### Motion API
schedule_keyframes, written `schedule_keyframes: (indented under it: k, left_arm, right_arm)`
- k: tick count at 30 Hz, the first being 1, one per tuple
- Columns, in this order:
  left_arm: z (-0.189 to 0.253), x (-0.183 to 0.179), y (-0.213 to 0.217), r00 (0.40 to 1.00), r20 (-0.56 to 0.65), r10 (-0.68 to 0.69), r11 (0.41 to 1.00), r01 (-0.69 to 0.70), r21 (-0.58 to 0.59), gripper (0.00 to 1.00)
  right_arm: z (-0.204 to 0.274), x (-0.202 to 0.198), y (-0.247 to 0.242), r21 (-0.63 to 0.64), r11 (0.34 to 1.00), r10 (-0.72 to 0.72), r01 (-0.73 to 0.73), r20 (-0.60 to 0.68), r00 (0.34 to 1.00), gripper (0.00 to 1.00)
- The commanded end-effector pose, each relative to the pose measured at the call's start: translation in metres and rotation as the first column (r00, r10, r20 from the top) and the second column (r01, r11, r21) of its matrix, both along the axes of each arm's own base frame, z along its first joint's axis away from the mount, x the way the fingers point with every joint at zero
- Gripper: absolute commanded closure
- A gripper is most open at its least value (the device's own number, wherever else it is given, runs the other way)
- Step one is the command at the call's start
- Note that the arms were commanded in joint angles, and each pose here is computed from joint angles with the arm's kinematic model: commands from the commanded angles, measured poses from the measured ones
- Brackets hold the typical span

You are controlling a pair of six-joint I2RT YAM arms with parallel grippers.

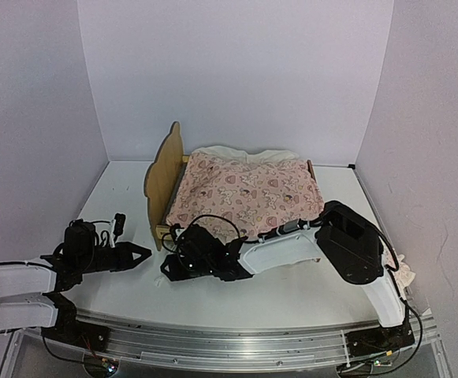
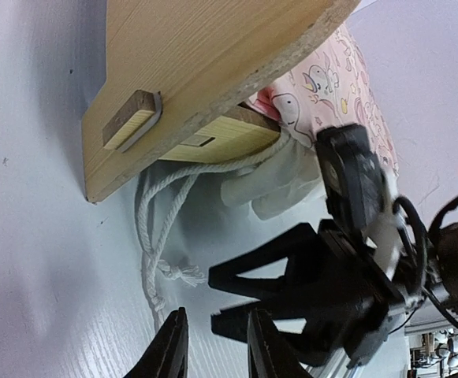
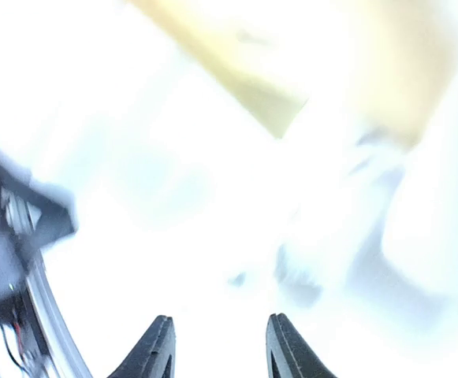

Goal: Set up the pet bed

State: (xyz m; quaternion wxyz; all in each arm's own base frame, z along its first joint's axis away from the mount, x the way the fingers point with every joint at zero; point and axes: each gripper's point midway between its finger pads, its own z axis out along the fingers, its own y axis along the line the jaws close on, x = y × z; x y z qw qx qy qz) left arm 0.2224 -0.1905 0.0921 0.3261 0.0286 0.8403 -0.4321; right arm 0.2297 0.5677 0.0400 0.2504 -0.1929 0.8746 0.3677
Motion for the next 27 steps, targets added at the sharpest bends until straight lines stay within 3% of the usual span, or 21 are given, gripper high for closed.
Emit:
schedule_keyframes:
  k: [1,12,19,21,23,25,27]
  left_arm:
    - [0.005,0.003,0.0,0.999,0.032,0.017,1.0,-0.016,-0.018,0.72]
    - [0.01,-0.002,-0.016,0.996,0.073,-0.055,0.998,0.057,-0.018,0.73]
    - [0.004,0.001,-0.016,0.997,0.057,-0.046,0.999,0.046,-0.003,0.72]
    - [0.002,0.003,-0.017,0.997,0.054,-0.046,0.999,0.046,0.001,0.72]
    - [0.001,0.004,-0.017,0.998,0.05,-0.047,0.999,0.047,0.008,0.73]
    - [0.001,0.005,-0.019,0.997,0.054,-0.055,0.998,0.055,0.008,0.73]
    - [-0.001,0.004,-0.023,0.996,0.06,-0.068,0.998,0.068,0.012,0.73]
  right_arm:
    - [0.021,-0.01,-0.013,-0.09,0.996,0.022,-0.011,0.123,0.992,0.57]
    - [-0.002,0.001,-0.011,-0.245,0.967,0.14,-0.073,0.271,0.952,0.53]
    - [-0.027,-0.005,-0.007,-0.282,0.951,0.197,-0.128,0.232,0.953,0.57]
    - [-0.034,-0.004,-0.009,-0.295,0.947,0.198,-0.125,0.231,0.953,0.61]
    - [-0.038,-0.002,-0.011,-0.302,0.946,0.191,-0.116,0.23,0.954,0.74]
    - [-0.035,-0.002,-0.013,-0.303,0.947,0.185,-0.11,0.233,0.955,0.93]
    - [-0.025,-0.005,-0.014,-0.291,0.948,0.201,-0.128,0.235,0.951,1.0]
